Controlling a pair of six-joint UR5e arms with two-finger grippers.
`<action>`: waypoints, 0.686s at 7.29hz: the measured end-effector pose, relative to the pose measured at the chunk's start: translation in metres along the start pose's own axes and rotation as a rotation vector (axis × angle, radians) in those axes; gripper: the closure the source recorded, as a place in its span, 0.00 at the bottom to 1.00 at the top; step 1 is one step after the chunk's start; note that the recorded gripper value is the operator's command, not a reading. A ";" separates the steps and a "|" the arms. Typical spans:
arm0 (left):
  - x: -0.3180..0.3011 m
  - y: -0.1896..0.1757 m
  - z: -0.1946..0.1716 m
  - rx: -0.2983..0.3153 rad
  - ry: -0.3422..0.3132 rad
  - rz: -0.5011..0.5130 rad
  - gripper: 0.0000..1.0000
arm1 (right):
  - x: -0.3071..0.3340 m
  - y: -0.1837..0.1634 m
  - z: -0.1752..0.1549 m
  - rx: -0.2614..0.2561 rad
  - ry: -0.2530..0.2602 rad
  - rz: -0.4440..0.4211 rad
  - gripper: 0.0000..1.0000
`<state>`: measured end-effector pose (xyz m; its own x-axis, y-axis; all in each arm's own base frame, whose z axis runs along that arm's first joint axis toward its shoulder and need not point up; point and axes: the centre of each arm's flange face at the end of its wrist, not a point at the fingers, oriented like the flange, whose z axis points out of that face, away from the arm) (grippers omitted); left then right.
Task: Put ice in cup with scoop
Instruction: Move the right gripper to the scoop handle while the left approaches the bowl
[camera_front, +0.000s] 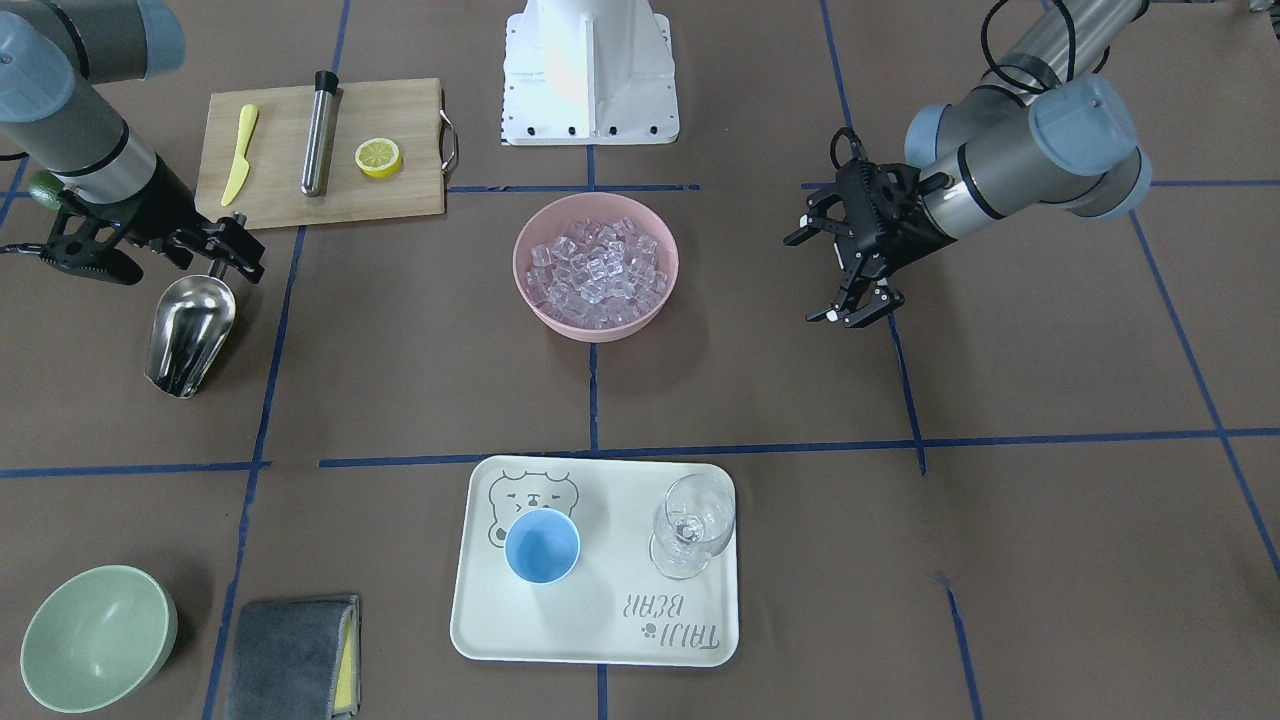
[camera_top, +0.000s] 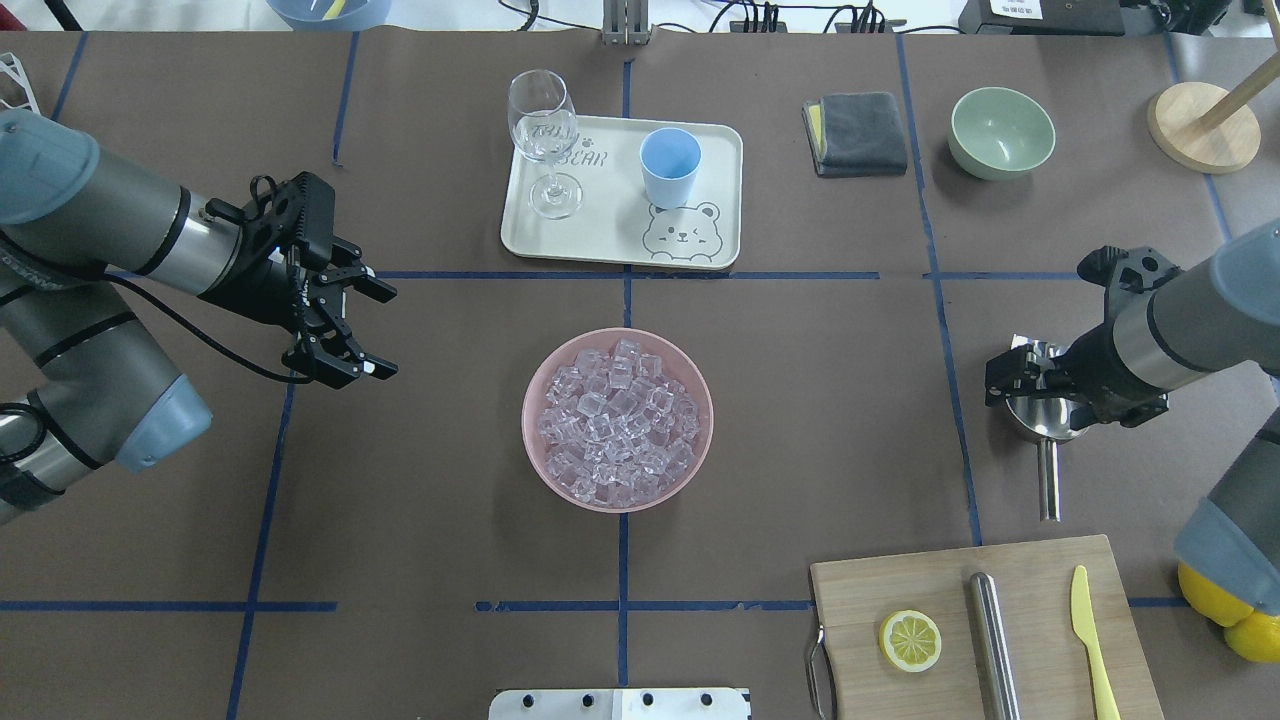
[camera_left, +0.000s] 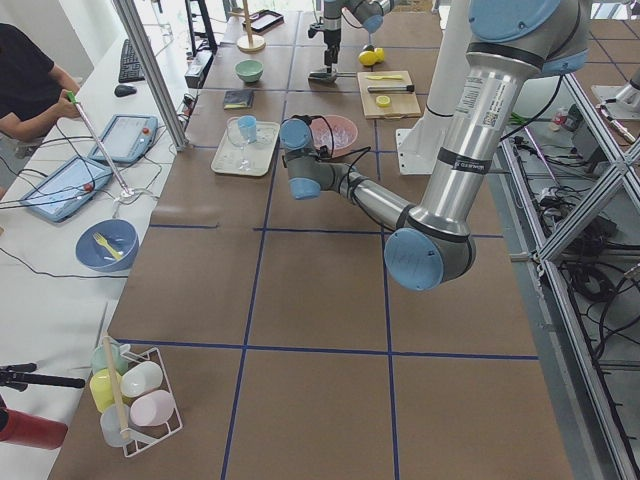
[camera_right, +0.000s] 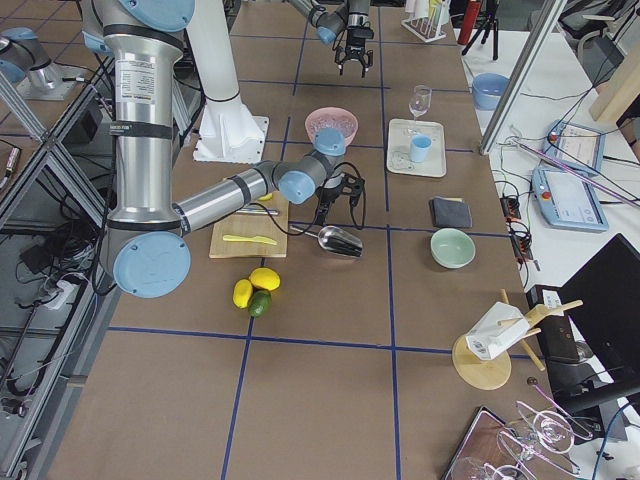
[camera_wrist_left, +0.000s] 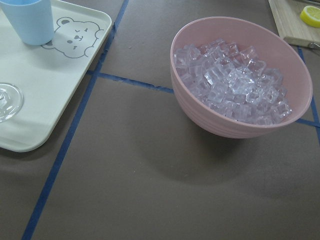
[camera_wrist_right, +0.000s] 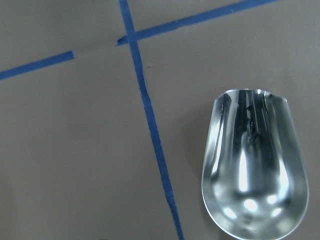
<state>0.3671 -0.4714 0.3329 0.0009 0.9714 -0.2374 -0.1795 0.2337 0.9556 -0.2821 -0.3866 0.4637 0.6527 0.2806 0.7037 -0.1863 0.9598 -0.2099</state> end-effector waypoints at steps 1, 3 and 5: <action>0.006 -0.003 0.010 -0.003 0.016 -0.005 0.00 | 0.013 0.009 0.009 -0.009 0.020 0.002 0.00; 0.011 -0.004 0.017 -0.006 0.028 -0.008 0.00 | 0.023 0.023 0.024 -0.030 0.051 -0.018 0.03; 0.009 -0.001 0.020 -0.013 0.027 -0.016 0.00 | 0.022 0.032 0.037 -0.050 0.068 -0.042 0.23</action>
<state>0.3870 -0.4620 0.3337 -0.0224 0.9661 -0.2572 -0.1928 0.2483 0.9493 -0.3008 -0.3491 0.4974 0.7079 0.2373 0.6652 -0.1221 0.9688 -0.2157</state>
